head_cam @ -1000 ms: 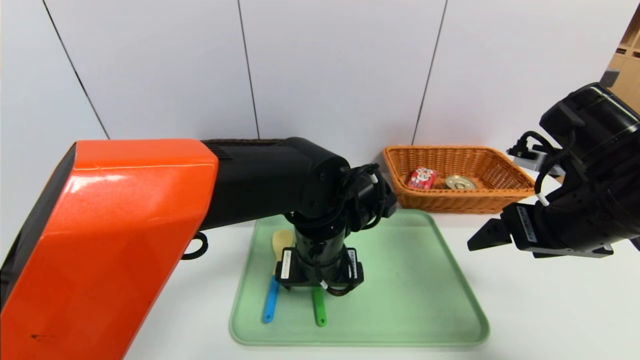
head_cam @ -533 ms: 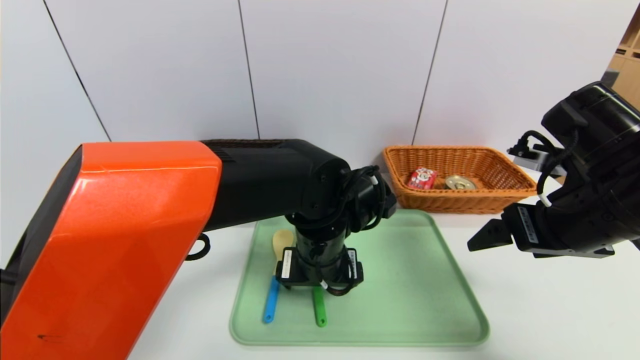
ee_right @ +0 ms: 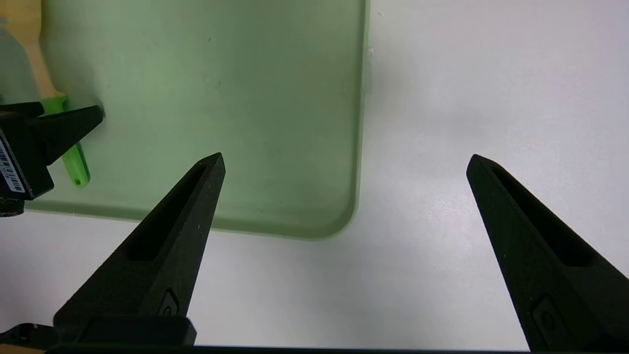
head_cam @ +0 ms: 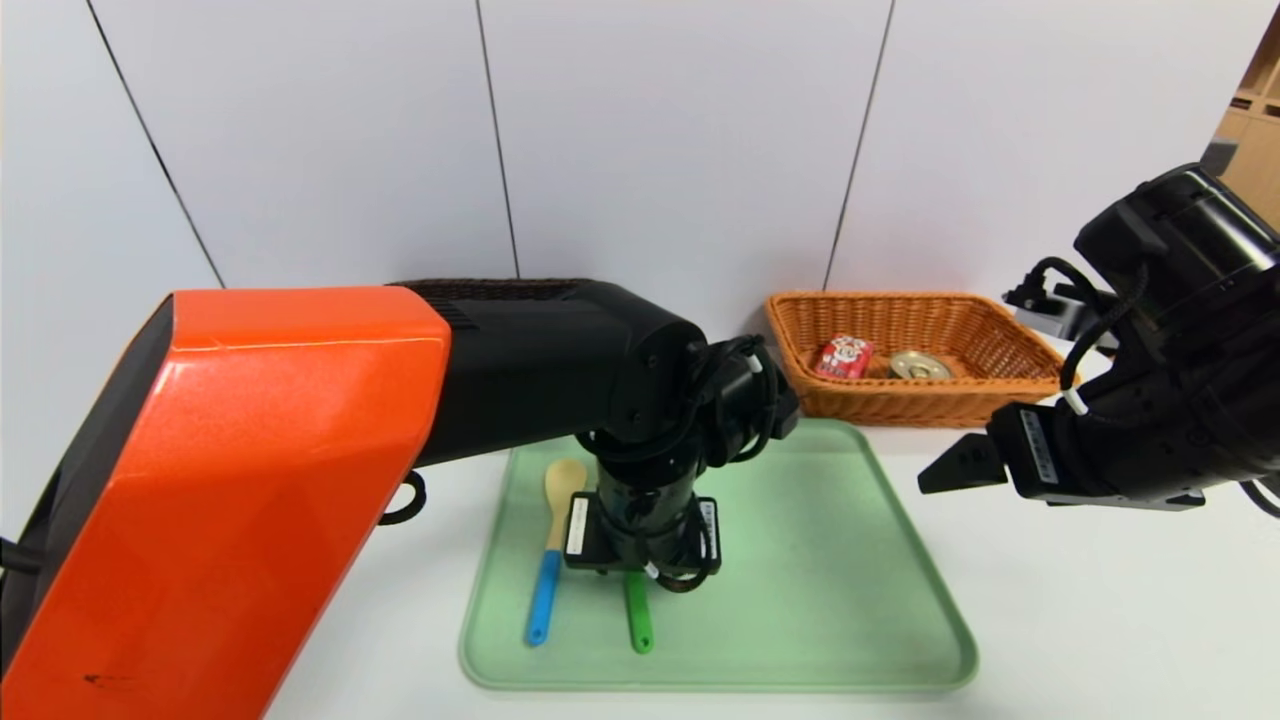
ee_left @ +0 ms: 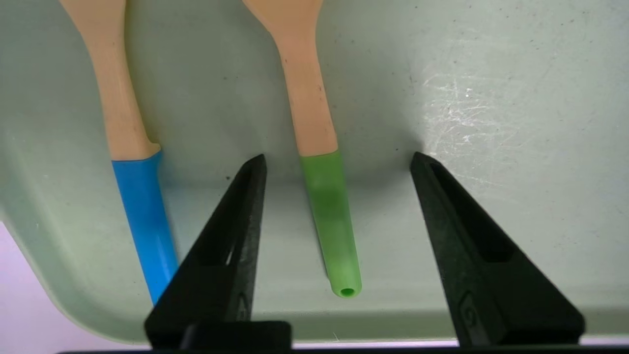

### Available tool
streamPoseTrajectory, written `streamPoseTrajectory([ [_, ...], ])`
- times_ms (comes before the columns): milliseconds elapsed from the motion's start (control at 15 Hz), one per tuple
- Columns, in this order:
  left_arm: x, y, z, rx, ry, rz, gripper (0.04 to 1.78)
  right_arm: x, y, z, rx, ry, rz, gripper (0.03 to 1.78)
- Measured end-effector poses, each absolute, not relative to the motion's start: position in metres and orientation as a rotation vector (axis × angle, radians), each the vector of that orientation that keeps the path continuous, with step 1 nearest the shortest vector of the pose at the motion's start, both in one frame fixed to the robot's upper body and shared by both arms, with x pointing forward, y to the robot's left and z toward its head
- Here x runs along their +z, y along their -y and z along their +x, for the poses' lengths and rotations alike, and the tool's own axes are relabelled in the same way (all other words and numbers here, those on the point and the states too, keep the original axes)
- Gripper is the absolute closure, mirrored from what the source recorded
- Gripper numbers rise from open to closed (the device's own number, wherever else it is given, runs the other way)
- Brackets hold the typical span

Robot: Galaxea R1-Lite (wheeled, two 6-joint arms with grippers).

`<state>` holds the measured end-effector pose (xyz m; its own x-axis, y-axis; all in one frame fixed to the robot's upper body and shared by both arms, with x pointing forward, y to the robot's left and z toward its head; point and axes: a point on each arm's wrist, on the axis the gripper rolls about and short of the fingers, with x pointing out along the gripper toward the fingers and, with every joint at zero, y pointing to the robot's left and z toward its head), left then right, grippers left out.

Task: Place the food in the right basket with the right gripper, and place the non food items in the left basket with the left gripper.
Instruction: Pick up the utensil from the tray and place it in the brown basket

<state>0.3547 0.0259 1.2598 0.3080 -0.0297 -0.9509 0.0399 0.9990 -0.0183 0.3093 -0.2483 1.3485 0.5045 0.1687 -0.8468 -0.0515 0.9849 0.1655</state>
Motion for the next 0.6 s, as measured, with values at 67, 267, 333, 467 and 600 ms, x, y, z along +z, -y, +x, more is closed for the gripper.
streamPoseTrajectory([
  [67,1.260,-0.025,0.354,-0.047,-1.256,0.012,0.92,1.347,0.248,0.309,0.135,-1.039,0.122,0.11],
  [267,1.259,-0.024,0.352,-0.049,-1.259,0.018,1.40,1.348,0.248,0.306,0.139,-1.035,0.122,0.11],
  [333,1.259,-0.024,0.352,-0.051,-1.259,0.020,1.66,1.348,0.248,0.306,0.140,-1.034,0.122,0.11],
  [467,1.262,-0.022,0.348,-0.061,-1.256,0.022,1.66,1.348,0.248,0.304,0.141,-1.033,0.121,0.11],
  [600,1.267,-0.020,0.343,-0.082,-1.251,0.020,1.66,1.349,0.247,0.302,0.149,-1.032,0.119,0.11],
])
